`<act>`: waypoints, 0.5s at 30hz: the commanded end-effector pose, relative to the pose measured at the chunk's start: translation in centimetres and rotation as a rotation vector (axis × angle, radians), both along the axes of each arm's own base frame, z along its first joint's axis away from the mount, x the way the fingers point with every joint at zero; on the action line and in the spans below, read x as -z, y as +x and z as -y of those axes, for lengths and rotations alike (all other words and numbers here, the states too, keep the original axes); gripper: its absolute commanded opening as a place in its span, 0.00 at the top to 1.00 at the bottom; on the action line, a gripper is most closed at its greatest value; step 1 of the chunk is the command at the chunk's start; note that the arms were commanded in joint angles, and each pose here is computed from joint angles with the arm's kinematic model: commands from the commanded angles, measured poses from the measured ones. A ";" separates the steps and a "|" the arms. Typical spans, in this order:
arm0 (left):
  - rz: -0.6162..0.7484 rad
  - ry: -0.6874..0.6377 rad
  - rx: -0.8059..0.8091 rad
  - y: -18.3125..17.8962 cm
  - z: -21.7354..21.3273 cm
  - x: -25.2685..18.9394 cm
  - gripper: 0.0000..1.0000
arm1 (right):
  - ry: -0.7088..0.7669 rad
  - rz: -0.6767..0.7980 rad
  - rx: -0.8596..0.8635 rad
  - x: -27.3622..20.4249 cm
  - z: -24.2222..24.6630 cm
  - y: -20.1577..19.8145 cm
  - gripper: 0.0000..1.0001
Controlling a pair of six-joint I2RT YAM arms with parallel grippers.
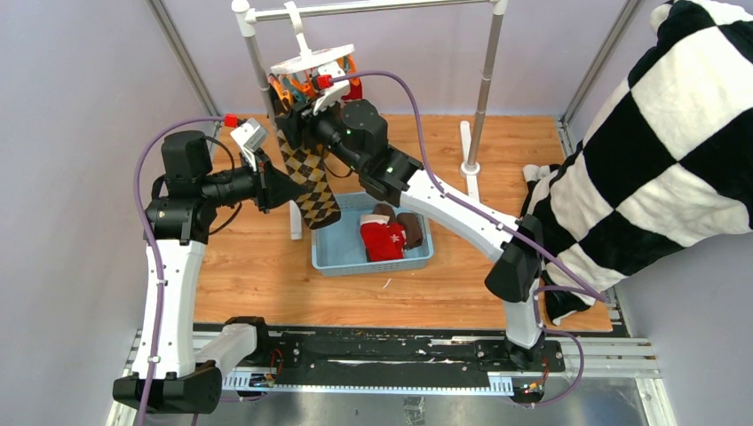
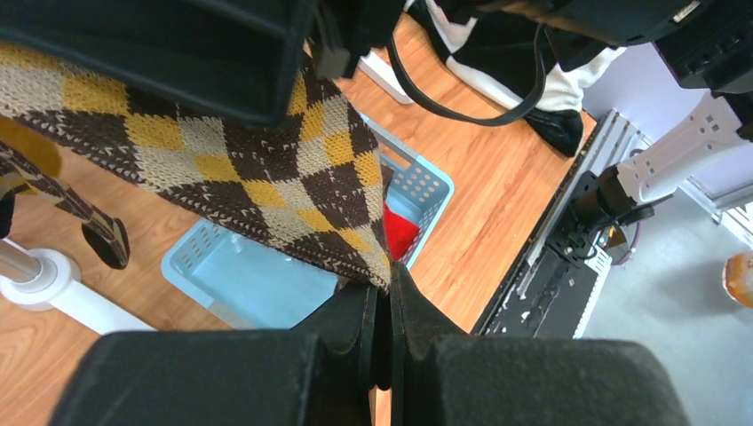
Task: Remove the socks clipped to the hanger
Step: Remove the sock from the hanger.
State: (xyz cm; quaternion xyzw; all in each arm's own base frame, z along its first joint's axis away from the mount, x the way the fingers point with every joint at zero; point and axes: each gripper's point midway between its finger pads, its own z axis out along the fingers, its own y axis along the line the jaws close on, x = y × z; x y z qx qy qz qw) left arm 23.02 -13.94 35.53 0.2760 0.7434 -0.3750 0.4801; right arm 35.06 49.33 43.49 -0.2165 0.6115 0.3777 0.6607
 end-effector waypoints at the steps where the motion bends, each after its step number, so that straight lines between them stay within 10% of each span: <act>1: 0.031 -0.005 0.004 -0.4 0.2 -1.2 1.00 | 0.047 0.078 0.062 -3.5 0.3 1.3 0.43; 15: 0.015 0.010 -0.005 0.1 0.0 -0.2 1.00 | 0.306 0.116 0.163 -4.3 3.1 1.3 0.41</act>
